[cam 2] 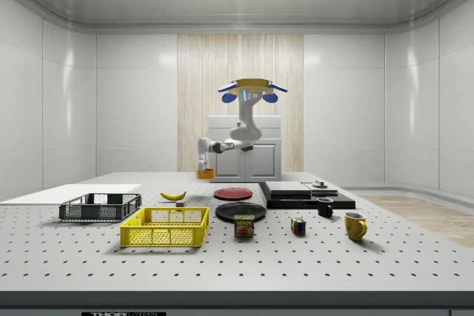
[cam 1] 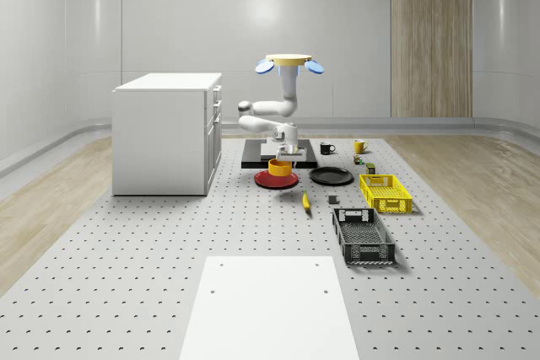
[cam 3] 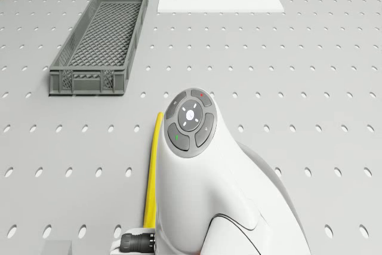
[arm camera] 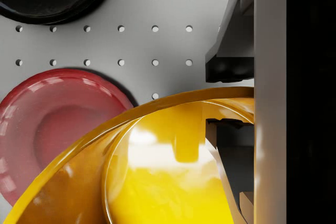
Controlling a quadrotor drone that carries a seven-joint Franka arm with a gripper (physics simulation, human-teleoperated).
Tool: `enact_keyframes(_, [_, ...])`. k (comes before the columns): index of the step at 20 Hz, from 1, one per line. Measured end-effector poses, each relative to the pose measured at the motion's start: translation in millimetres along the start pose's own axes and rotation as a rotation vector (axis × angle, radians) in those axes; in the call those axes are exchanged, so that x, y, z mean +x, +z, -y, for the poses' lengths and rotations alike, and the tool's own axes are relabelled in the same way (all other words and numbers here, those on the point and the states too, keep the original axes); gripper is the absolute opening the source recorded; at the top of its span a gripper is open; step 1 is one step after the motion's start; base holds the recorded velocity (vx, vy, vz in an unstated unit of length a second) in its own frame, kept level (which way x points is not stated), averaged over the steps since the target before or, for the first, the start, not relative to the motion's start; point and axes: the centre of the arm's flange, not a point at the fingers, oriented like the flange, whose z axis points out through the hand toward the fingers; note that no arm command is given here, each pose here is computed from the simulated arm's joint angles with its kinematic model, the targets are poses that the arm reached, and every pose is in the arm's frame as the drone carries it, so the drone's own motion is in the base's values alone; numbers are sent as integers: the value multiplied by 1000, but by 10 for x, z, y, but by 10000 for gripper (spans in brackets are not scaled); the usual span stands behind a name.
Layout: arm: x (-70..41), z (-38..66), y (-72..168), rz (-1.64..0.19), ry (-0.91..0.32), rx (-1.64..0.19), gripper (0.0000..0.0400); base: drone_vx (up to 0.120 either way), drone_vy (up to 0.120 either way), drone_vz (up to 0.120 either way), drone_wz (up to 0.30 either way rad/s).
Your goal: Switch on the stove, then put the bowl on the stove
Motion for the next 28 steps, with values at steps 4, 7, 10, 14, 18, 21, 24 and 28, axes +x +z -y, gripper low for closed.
enact_keyframes(4, [0, 0, 0, 0, 0, 0, 100, -120, 0, 0, 0])
enact_keyframes(7, [0, 0, 0, 0, 0, 0, 100, -120, 0, 0, 0])
enact_keyframes(10, [0, 0, -1, 0, 0, 0, 100, -120, 0, 0, 0])
enact_keyframes(14, [0, 0, -1, 0, 0, 0, 100, -120, 0, 0, 0])
enact_keyframes(18, [0, 0, -1, 0, 0, 0, 100, -120, 0, 0, 0])
enact_keyframes(21, [0, 0, -1, 0, 0, 0, 100, -120, 0, 0, 0])
enact_keyframes(24, [0, 0, -1, 0, 0, 0, 100, -120, 0, 0, 0])
enact_keyframes(28, [0, 0, -1, 0, 0, 0, 100, -120, 0, 0, 0])
